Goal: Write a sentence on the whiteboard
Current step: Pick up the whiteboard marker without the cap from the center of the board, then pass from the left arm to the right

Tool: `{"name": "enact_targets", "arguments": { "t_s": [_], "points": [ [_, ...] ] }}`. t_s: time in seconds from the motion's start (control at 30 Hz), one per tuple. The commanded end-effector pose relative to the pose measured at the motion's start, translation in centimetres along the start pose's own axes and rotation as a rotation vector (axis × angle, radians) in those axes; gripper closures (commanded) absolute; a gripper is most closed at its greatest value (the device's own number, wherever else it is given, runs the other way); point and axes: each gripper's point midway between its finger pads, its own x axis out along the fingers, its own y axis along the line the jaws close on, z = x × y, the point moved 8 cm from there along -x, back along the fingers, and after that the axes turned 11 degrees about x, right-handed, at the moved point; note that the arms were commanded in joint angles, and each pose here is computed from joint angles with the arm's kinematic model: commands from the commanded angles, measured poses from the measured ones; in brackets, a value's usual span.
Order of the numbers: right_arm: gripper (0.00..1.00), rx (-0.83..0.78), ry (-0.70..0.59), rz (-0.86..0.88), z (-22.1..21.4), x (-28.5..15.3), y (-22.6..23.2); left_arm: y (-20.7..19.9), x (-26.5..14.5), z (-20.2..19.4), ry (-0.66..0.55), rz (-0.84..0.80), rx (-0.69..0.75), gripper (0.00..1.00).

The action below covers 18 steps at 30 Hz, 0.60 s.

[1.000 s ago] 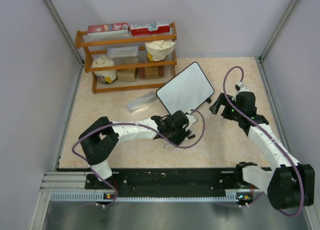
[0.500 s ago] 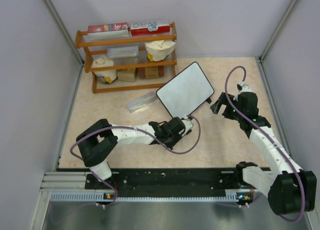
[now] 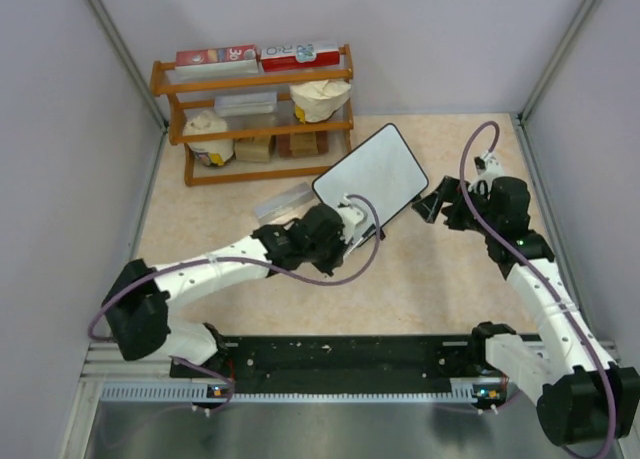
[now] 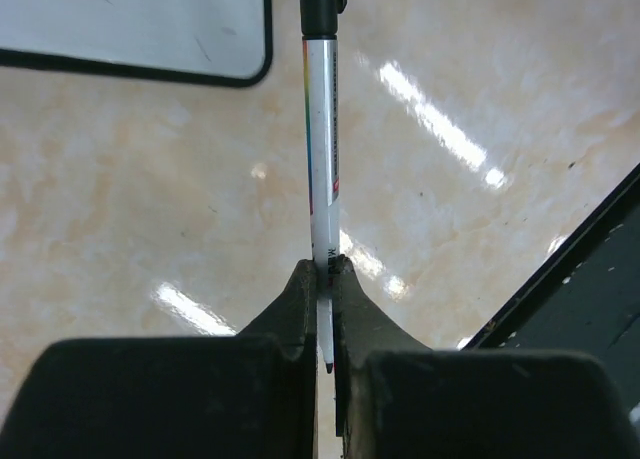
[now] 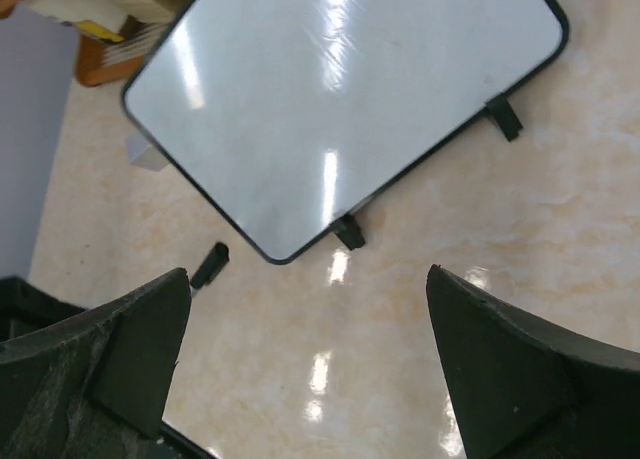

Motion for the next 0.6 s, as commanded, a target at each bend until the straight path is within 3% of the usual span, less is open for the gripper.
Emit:
{"name": "enact_targets", "arguments": {
  "t_s": [0.0,0.33,0.5,0.57],
  "points": [
    [0.01,-0.048,0.010,0.273,1.6,-1.7,5.6,2.6,-5.3,4.1,-0.203,-0.047,-0.081,1.00],
    [0.03,-0.013,0.148,0.691,-0.8,-1.5,14.2,3.0,-13.1,7.6,-0.489,-0.182,-0.123,1.00],
    [0.26,0.039,0.189,0.846,-1.2,-1.0,16.4,2.2,-14.7,8.1,-0.560,-0.243,-0.130,1.00],
    [0.31,0.045,0.219,0.871,-1.4,-1.0,16.9,1.9,-14.9,8.1,-0.588,-0.268,-0.136,1.00]
  ]
}}
